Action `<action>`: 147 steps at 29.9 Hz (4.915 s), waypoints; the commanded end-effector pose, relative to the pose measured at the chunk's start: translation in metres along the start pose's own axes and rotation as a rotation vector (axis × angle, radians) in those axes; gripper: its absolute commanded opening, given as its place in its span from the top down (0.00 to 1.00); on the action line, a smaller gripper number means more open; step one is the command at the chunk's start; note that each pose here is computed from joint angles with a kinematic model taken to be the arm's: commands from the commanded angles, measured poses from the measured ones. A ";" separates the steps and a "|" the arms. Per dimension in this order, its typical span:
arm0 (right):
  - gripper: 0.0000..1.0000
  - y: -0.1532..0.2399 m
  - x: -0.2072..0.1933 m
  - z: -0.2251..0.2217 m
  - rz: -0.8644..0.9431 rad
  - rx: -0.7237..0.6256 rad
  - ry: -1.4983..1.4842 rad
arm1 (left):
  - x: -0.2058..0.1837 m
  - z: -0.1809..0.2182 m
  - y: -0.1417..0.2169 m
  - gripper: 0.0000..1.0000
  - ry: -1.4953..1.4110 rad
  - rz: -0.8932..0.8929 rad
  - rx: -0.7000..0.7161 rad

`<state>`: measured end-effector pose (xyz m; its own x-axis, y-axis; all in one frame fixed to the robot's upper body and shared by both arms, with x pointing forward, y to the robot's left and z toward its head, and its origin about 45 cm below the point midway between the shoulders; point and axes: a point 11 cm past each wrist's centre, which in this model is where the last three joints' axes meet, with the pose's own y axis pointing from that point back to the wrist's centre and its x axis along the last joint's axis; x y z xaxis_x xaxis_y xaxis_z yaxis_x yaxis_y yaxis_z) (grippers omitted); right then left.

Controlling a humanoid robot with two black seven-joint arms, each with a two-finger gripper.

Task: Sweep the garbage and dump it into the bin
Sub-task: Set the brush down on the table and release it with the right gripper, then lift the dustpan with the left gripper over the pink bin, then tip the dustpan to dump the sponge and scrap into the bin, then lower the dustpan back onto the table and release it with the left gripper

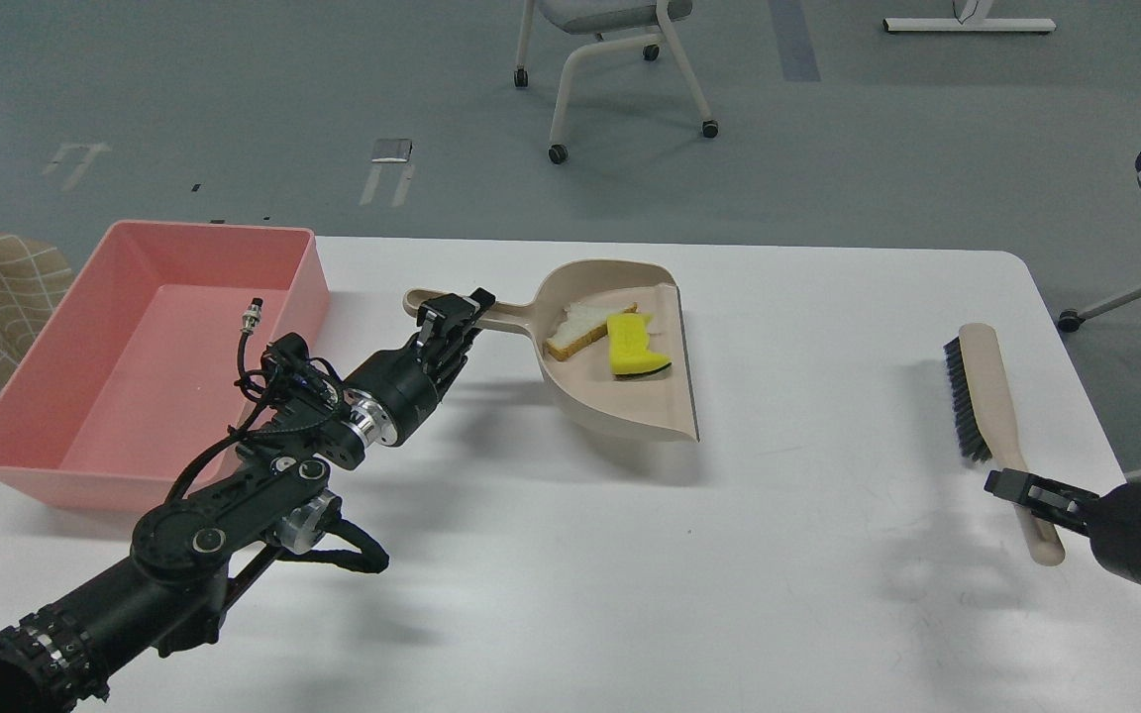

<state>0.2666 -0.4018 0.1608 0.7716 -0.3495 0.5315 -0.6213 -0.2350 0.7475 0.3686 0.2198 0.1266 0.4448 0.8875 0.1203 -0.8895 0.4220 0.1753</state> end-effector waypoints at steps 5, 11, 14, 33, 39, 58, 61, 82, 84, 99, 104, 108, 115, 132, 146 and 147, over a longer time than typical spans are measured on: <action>0.00 0.000 0.000 -0.001 0.000 0.003 0.000 | 0.000 0.000 0.000 0.92 0.001 0.000 0.001; 0.00 0.001 0.006 -0.005 0.017 0.014 0.003 | 0.000 0.000 0.000 0.92 0.000 0.000 0.000; 0.00 0.003 0.015 -0.007 0.039 0.020 0.006 | 0.000 0.000 0.000 0.92 0.002 0.000 0.000; 0.00 0.051 0.165 -0.042 0.514 0.559 -0.658 | 0.075 0.075 0.016 0.91 0.076 0.110 -0.155; 0.00 0.061 0.174 -0.017 0.565 0.713 -0.926 | 0.136 0.099 0.049 0.91 0.007 0.173 -0.165; 0.00 0.052 0.166 0.003 0.564 0.754 -1.080 | 0.231 0.085 0.157 0.91 -0.052 0.332 -0.024; 0.00 0.053 0.167 0.003 0.566 0.753 -1.079 | 0.246 0.077 0.175 0.91 -0.078 0.370 0.022; 0.00 0.049 0.160 0.019 0.578 0.723 -1.117 | 0.303 0.115 0.267 0.92 -0.366 0.345 0.286; 0.00 0.050 0.160 0.019 0.580 0.723 -1.118 | 0.306 0.119 0.268 0.92 -0.422 0.335 0.301; 0.00 0.052 0.161 0.019 0.581 0.724 -1.110 | 0.304 0.184 0.243 0.92 -0.860 0.184 0.265; 0.00 0.051 0.159 0.021 0.581 0.717 -1.114 | 0.306 0.198 0.243 0.92 -0.879 0.202 0.231; 0.00 0.050 0.158 0.020 0.578 0.719 -1.115 | 0.316 0.237 0.227 0.92 -0.822 0.325 0.108; 0.00 0.052 0.163 0.016 0.582 0.732 -1.109 | 0.310 0.211 0.169 0.91 -0.512 0.373 -0.038; 0.00 0.047 0.163 0.010 0.573 0.750 -1.115 | 0.091 0.083 -0.013 0.92 -0.050 0.012 -0.127; 0.00 0.047 0.160 0.012 0.572 0.742 -1.118 | -0.027 0.007 -0.044 0.92 0.006 -0.036 0.015; 0.00 0.047 0.160 0.012 0.571 0.742 -1.117 | -0.027 0.004 -0.043 0.92 0.009 -0.034 0.023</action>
<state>0.3600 -0.4798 0.2766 0.1098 -0.9810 -0.1601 -0.9939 -0.1090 -0.0136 0.4009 0.1780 0.1318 0.4779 0.8716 0.1097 -0.8725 0.4565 0.1740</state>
